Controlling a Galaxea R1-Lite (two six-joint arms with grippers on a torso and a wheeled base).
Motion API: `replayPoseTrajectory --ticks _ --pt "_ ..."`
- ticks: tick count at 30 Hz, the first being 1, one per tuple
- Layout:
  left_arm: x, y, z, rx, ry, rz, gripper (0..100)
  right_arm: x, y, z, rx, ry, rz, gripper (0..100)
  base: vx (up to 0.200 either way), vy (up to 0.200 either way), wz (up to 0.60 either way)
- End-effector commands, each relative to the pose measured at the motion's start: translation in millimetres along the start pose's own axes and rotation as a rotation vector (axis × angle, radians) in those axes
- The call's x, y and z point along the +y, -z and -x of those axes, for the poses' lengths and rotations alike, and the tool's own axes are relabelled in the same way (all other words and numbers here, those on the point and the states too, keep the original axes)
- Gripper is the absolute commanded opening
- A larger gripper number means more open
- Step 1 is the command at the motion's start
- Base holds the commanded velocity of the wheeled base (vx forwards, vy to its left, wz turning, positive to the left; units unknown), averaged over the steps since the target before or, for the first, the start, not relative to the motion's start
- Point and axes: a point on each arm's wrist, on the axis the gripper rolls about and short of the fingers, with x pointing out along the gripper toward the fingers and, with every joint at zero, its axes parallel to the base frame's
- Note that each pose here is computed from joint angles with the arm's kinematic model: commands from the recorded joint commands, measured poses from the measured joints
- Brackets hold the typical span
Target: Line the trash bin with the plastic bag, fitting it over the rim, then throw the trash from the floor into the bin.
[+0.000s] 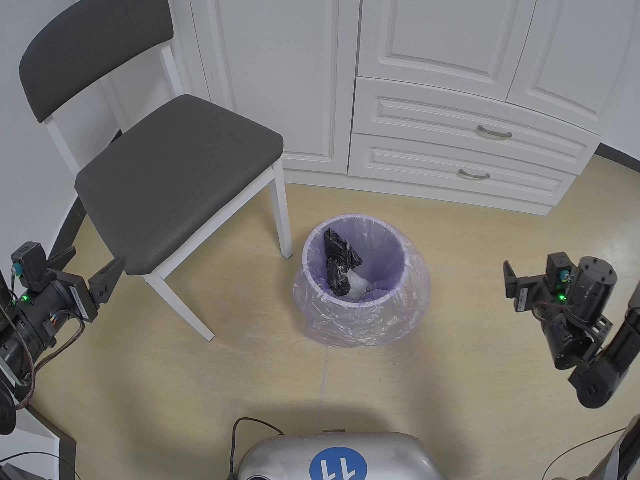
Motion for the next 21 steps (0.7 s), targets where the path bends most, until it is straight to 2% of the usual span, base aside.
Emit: replayPoseTrajectory --ticks 1,4,7,9,14,17,21 --pt "2 -4 12 -0.043 -0.011 0.039 100 -35 -11 46 -0.036 0.061 -0.074 100 0.000 0.000 0.00" --pt "1 -3 17 -0.052 -0.008 0.040 100 -45 -12 60 -0.043 0.084 -0.090 100 0.000 0.000 0.00" --pt "-1 -7 30 -0.095 0.002 0.037 100 -65 -22 88 -0.121 0.113 -0.155 100 0.000 0.000 0.00" --pt "-2 -11 37 -0.124 0.003 0.035 100 -76 -31 98 -0.176 0.164 -0.200 100 0.000 0.000 0.00" --pt "-3 -19 49 -0.188 0.007 0.029 100 -97 -42 112 -0.267 0.249 -0.256 100 0.000 0.000 0.00" --pt "-3 -21 55 -0.208 0.007 0.027 100 -105 -44 121 -0.287 0.281 -0.270 100 0.000 0.000 0.00" --pt "-5 -23 68 -0.252 0.009 0.026 100 -124 -49 147 -0.366 0.353 -0.306 100 0.000 0.000 0.00"
